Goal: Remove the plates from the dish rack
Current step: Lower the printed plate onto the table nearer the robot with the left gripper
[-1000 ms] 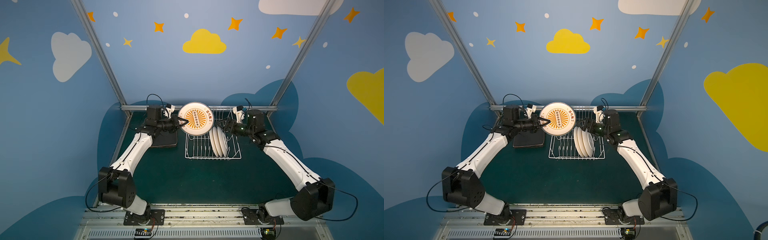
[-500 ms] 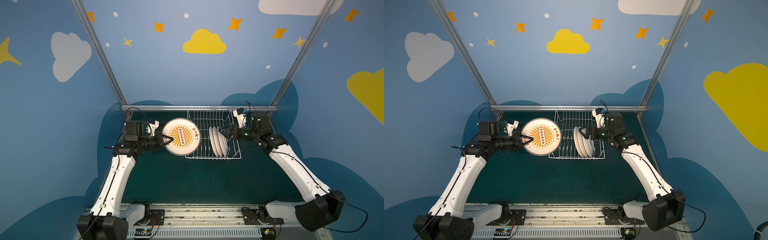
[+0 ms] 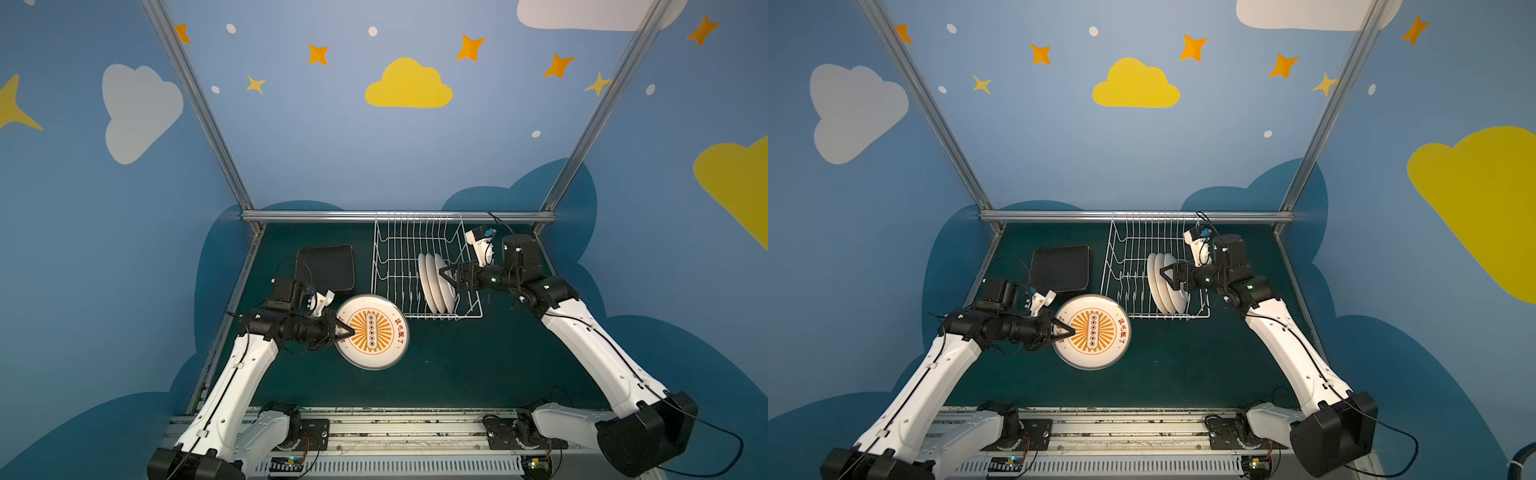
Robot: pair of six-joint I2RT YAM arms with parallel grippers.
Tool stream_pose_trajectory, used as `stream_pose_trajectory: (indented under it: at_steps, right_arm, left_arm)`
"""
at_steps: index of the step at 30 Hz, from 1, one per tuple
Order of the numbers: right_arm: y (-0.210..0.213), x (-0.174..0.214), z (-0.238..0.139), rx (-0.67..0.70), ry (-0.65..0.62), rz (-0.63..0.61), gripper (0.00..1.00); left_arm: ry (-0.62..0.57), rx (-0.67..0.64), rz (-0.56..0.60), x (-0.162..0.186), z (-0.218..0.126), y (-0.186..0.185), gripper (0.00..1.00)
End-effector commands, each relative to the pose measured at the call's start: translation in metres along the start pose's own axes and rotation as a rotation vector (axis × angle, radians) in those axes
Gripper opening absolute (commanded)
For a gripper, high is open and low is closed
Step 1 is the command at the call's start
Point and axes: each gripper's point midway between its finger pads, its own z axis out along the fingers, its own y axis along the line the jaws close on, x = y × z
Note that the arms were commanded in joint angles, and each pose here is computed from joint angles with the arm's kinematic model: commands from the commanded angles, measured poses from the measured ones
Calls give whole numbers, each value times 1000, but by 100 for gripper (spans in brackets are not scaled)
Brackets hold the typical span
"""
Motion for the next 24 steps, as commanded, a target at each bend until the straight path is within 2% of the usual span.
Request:
stream_pose_trajectory:
  at_steps: [1, 9, 18, 24]
  right_arm:
    - [2, -6, -7, 19, -44, -26, 89]
    - [0, -9, -14, 47, -70, -28, 88]
    - [-6, -7, -18, 82, -89, -24, 89]
    - [-7, -6, -17, 84, -93, -13, 89]
  left_arm:
    - [47, -17, 59, 5, 15, 3, 3]
    - [142, -28, 65, 4, 56, 22, 3]
    - [127, -47, 59, -3, 84, 52, 3]
    - [158, -70, 50, 8, 91, 67, 3]
